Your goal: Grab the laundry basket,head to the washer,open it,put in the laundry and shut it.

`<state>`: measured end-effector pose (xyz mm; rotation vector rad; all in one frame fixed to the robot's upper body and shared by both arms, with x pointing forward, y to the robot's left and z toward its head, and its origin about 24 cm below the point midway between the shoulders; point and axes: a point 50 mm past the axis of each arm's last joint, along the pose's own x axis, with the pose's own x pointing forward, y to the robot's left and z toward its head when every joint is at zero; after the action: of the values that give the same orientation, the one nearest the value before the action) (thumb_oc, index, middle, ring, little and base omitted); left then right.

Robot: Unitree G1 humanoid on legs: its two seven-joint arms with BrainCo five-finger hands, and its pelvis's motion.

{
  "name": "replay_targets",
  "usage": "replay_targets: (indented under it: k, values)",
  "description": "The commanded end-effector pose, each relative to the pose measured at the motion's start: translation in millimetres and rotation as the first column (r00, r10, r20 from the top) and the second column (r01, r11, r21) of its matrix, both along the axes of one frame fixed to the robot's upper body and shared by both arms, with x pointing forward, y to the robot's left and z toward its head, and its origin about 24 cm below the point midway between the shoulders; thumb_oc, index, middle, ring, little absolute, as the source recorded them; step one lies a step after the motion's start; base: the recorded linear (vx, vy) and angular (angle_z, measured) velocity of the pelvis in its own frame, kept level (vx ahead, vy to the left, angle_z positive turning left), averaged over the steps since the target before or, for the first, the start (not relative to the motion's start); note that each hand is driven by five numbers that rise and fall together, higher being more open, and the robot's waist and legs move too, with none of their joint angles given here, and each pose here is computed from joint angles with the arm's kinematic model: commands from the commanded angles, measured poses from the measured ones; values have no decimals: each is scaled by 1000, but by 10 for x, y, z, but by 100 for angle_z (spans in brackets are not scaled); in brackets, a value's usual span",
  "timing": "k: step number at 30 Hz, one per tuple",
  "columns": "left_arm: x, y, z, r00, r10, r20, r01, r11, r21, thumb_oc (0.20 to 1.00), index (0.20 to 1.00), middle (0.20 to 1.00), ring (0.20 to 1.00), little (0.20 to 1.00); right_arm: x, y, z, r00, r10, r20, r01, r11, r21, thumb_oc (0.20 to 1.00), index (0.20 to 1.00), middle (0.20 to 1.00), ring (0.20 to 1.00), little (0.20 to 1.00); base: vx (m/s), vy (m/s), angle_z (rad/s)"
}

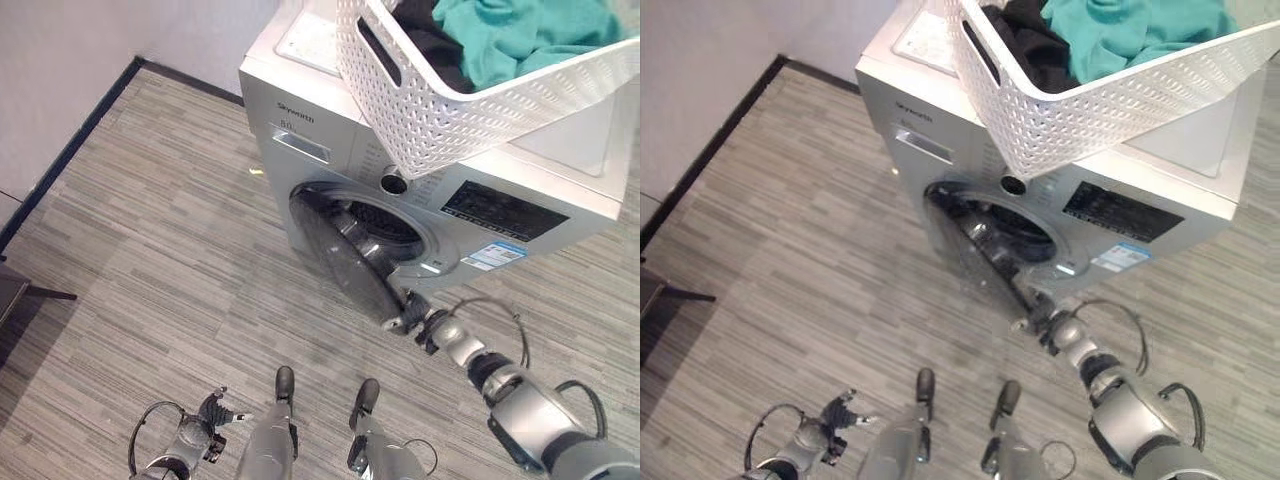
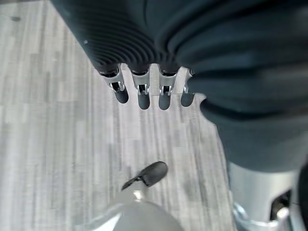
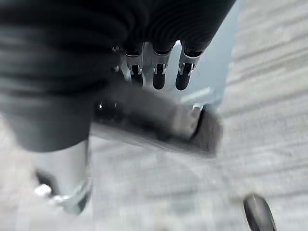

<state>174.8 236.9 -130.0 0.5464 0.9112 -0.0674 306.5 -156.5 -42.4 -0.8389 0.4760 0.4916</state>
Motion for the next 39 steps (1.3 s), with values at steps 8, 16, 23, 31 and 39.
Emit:
replay_targets:
  k: [8, 16, 23, 31, 39]
  values:
    - [-231, 242, -12, 998, 62, -6, -61, 997, 55, 1000, 1000, 1000, 1000, 1000, -360, 1464, 209, 836, 544, 77, -547, 812, 203, 1000, 1000, 1000, 1000, 1000, 14, -25, 5]
    - [474, 961, 1606, 750, -163, 641, -89, 935, 342, 1000, 1000, 1000, 1000, 1000, -457, 771, -58, 941, 338, 5, -333, 922, 197, 1000, 1000, 1000, 1000, 1000, -17, -33, 22]
    - [870, 434, 2103, 546, 20, 838, 134, 985, -111, 1000, 1000, 1000, 1000, 1000, -1007, -262, -669, 958, -63, -281, 86, 994, 69, 1000, 1000, 1000, 1000, 1000, -26, 9, 14]
    - [1190, 168, 1232, 853, -127, 506, 155, 988, -13, 1000, 1000, 1000, 1000, 1000, -1253, -957, -692, 931, -224, -287, 195, 972, -128, 1000, 1000, 1000, 1000, 1000, -34, 67, -27]
    - [1212, 1001, 1363, 940, -18, 341, -108, 932, 346, 1000, 1000, 1000, 1000, 1000, -1098, -1177, -327, 948, -296, -121, 301, 953, 22, 1000, 1000, 1000, 1000, 1000, -67, 81, -56]
